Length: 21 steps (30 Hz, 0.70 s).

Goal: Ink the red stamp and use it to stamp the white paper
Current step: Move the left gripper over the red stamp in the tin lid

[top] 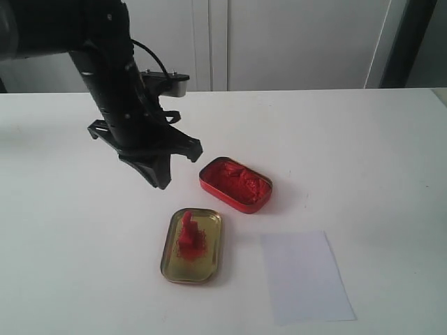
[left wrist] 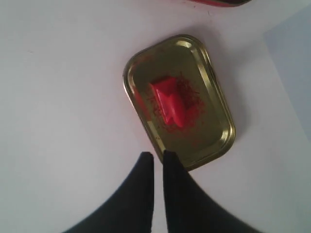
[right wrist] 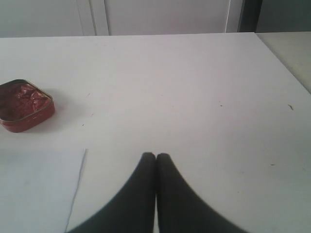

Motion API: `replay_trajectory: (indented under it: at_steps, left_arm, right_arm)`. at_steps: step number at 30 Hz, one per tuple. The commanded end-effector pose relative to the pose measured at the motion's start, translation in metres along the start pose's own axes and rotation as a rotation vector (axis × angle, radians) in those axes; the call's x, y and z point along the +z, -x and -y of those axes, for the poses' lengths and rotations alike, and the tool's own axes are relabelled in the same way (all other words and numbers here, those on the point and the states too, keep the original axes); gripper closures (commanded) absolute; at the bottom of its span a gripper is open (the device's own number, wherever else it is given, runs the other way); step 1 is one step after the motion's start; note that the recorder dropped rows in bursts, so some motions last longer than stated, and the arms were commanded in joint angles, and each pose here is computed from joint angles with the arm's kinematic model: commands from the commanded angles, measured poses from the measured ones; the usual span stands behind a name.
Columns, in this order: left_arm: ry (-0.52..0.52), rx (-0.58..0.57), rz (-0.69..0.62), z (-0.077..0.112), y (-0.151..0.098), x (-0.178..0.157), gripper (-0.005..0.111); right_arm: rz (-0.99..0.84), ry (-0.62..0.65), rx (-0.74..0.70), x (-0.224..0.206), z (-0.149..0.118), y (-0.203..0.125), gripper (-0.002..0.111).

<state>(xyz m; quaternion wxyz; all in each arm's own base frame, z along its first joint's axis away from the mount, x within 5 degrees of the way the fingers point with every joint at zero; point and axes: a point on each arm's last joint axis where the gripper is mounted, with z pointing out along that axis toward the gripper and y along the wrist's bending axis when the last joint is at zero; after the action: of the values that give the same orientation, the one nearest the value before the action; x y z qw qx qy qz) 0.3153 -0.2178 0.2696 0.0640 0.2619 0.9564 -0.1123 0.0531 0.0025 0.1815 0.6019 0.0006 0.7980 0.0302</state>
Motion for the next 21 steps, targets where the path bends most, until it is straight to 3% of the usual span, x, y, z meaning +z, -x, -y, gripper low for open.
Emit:
replay_trajectory:
  at_steps: [1, 11, 21]
  left_arm:
    - [-0.002, 0.011, -0.054, 0.009, 0.003, 0.011, 0.086]
    - [-0.017, 0.003, -0.102, 0.012, 0.006, 0.034, 0.051]
    - [-0.050, -0.011, -0.127, 0.013, 0.010, 0.058, 0.048]
  right_arm:
    - [0.014, -0.008, -0.005, 0.000, 0.001, 0.000, 0.108]
    - [0.014, -0.008, -0.005, 0.000, 0.001, 0.000, 0.108]
    - [0.014, -0.008, -0.005, 0.000, 0.001, 0.000, 0.108]
